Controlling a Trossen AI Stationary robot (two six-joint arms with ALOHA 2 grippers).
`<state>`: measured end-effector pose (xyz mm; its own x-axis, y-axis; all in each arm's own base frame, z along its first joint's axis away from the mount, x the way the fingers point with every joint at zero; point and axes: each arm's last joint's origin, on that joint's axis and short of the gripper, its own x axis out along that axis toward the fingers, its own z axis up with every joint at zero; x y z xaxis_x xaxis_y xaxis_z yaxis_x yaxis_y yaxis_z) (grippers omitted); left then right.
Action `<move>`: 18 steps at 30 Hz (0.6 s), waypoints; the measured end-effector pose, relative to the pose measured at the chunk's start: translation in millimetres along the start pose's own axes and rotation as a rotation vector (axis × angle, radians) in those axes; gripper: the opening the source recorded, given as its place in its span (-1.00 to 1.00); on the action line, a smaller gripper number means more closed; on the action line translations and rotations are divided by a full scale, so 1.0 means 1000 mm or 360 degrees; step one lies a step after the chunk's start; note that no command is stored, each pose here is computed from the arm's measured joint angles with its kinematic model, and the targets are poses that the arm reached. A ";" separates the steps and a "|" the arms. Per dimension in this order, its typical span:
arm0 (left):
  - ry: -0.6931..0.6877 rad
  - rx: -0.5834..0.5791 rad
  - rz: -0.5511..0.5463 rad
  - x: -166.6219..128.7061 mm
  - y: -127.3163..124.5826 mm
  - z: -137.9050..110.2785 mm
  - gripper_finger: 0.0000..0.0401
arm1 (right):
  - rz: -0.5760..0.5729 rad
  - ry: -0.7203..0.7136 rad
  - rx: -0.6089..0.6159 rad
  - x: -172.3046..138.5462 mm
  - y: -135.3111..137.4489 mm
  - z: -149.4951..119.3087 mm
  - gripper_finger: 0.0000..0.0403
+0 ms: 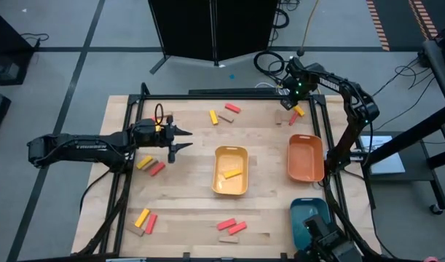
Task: Sort blocks
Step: Put the yellow wooden block into the yellow bin
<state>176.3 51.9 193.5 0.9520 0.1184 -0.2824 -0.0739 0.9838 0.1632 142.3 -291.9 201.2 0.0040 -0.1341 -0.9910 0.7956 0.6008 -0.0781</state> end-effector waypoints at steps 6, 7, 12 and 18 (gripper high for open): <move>-0.0006 -0.0002 0.0001 0.000 0.000 0.000 -0.10 | 0.0008 0.0017 -0.0043 -0.005 0.002 0.002 0.09; -0.0007 -0.0002 0.0001 0.000 0.000 0.000 -0.10 | 0.0010 0.0015 -0.0055 -0.008 0.005 0.003 0.09; -0.0038 0.0005 0.0008 0.000 0.000 0.002 -0.10 | 0.0027 0.0003 -0.0105 -0.026 0.020 0.011 0.08; -0.0041 0.0034 0.0010 0.000 0.001 0.003 -0.10 | 0.0095 -0.0166 -0.0148 -0.049 0.061 0.028 0.05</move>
<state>177.0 52.1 196.0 0.9588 0.1205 -0.2571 -0.0736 0.9800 0.1850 208.0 -270.7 248.3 0.1161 -0.1741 -0.9779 0.7327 0.6797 -0.0340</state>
